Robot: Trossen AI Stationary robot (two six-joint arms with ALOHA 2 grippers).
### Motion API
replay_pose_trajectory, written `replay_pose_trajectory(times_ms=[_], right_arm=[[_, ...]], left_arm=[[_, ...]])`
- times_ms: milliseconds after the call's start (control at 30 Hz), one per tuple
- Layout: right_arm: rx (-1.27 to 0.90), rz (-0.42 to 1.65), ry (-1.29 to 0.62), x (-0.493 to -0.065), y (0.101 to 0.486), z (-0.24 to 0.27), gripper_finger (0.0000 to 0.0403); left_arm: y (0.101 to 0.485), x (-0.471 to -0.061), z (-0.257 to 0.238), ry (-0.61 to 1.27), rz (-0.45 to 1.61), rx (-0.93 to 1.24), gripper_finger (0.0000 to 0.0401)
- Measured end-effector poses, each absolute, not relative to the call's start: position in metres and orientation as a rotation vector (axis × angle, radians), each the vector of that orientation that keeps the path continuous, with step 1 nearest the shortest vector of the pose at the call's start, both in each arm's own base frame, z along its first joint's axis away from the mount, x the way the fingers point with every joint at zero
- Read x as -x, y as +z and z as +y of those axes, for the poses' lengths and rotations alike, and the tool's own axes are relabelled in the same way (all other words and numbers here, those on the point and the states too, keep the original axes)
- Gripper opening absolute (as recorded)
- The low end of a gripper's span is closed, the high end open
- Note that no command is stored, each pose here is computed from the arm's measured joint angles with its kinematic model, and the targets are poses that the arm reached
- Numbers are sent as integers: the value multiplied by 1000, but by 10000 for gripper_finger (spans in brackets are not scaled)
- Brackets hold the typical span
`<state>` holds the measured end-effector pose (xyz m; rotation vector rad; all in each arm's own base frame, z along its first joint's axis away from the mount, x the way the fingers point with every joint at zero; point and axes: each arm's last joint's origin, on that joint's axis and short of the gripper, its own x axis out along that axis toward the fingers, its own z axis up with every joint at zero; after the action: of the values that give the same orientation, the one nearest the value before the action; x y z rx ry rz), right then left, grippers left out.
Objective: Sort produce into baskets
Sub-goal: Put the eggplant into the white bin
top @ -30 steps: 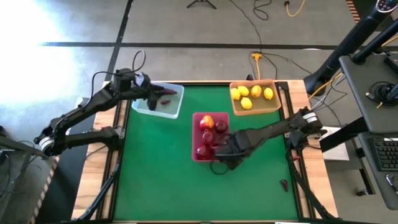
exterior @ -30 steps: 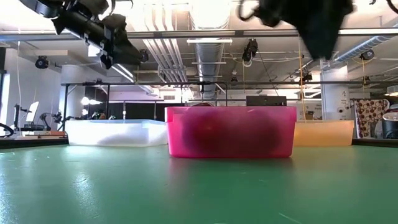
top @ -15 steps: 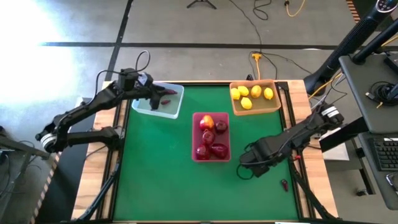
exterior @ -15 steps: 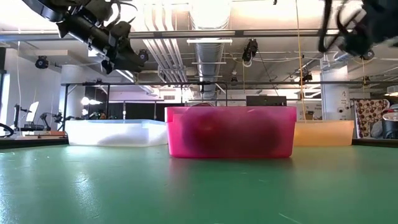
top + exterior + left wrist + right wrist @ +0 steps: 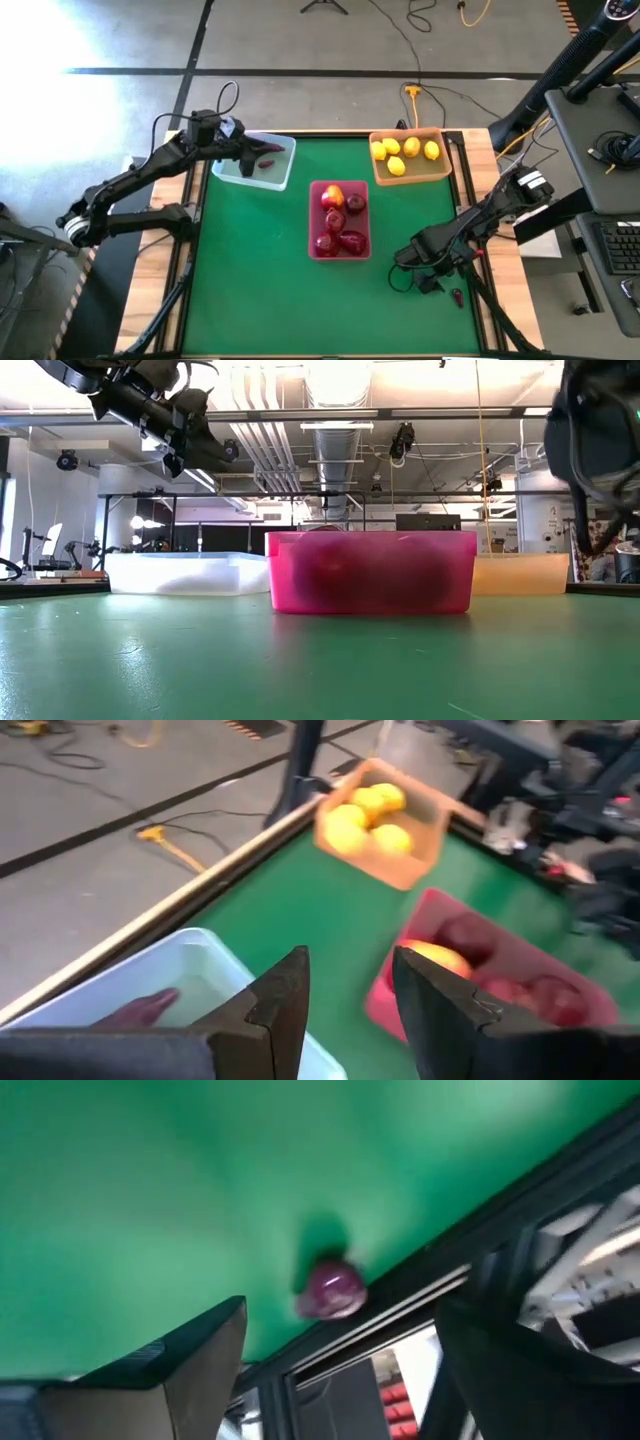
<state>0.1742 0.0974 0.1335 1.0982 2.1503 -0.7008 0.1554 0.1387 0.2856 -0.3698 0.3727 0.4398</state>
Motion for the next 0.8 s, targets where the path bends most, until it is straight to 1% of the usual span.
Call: replay_pose_trajectory(times_ms=[133,233,400,500,600,667,800], right_arm=[[-1130,2174,-671,-168,125,97,316],[-1194,2212,-701,-159,115,100,304],[-1285,2176,-608,-156,100,113,282],[-1318,2172,-568,-152,93,122,265],[-1301,2196,-630,-143,91,127,245],[-1290,2203,-633,-141,90,129,230],[-1303,2176,-581,-144,90,132,196]], left_arm=[[288,-155,136,381,359,375,129],[289,-153,134,382,357,379,128],[290,-150,130,380,365,385,128],[290,-149,129,379,372,382,128],[290,-149,129,379,373,382,128],[290,-149,129,378,374,380,128],[290,-149,129,377,373,378,128]])
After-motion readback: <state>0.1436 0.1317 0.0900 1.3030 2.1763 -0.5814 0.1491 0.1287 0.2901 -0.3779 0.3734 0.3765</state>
